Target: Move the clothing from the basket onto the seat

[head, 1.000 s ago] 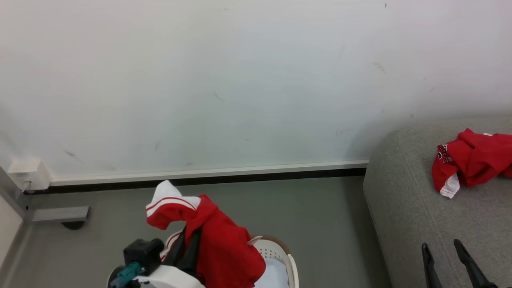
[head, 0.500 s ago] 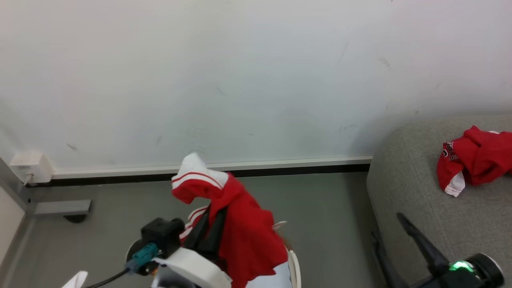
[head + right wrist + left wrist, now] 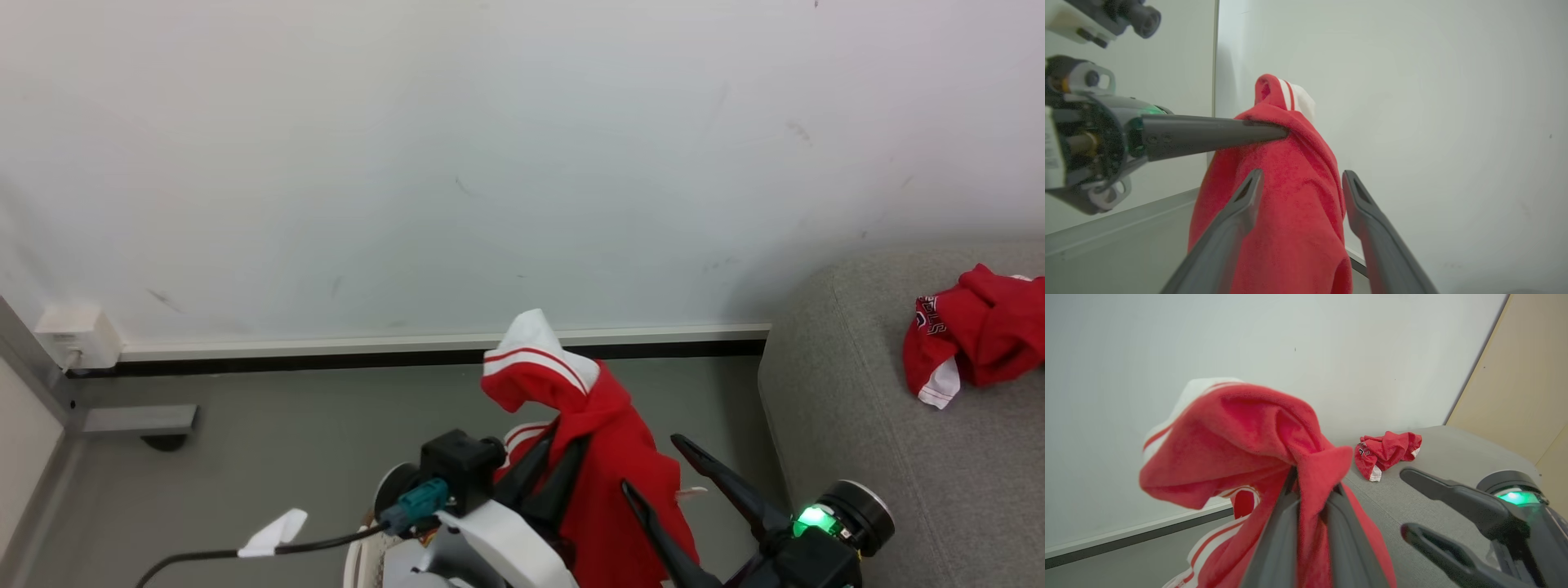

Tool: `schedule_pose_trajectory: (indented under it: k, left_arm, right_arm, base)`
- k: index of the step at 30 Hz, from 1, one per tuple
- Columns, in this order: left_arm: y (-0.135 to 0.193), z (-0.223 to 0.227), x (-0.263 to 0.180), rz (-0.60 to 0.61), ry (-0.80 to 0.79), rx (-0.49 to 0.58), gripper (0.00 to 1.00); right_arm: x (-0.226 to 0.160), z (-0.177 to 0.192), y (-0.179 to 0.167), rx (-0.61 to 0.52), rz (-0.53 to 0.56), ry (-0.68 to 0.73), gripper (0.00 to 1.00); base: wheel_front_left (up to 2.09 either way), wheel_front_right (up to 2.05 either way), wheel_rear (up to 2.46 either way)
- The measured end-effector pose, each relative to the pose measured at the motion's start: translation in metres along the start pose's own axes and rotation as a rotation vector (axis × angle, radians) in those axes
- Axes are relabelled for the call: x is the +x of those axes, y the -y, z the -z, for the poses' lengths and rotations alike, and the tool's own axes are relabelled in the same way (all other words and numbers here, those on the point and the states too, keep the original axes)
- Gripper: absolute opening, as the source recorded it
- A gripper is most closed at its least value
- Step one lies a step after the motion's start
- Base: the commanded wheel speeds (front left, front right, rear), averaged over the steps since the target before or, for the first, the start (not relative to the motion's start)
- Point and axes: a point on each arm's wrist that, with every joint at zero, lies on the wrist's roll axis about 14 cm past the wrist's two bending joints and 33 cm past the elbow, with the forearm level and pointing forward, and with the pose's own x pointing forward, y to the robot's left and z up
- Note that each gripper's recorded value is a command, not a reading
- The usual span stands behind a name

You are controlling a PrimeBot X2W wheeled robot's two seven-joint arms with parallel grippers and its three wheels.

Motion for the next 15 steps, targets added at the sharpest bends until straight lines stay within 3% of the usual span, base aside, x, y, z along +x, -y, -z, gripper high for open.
schedule_pose_trajectory:
  k: [8,13,14,15]
  left_arm:
    - [0.038,0.008,0.005,0.119,-0.038,0.006,0.00]
    - [0.053,0.007,0.005,0.168,-0.058,-0.045,0.00]
    - [0.056,0.006,0.004,0.176,-0.056,-0.056,0.00]
    - [0.058,0.005,0.004,0.182,-0.057,-0.069,0.00]
  right_arm:
    - [0.003,0.016,-0.004,-0.006,-0.017,-0.053,1.00]
    - [-0.001,0.027,0.003,-0.006,0.011,-0.090,1.00]
    - [-0.002,0.029,0.003,-0.003,0.012,-0.099,0.64]
    - [-0.003,0.031,0.002,0.002,0.012,-0.103,0.00]
  base:
    - [0.00,0.00,0.00]
    - [0.00,0.00,0.00]
    - [0.00,0.00,0.00]
    - [0.00,0.00,0.00]
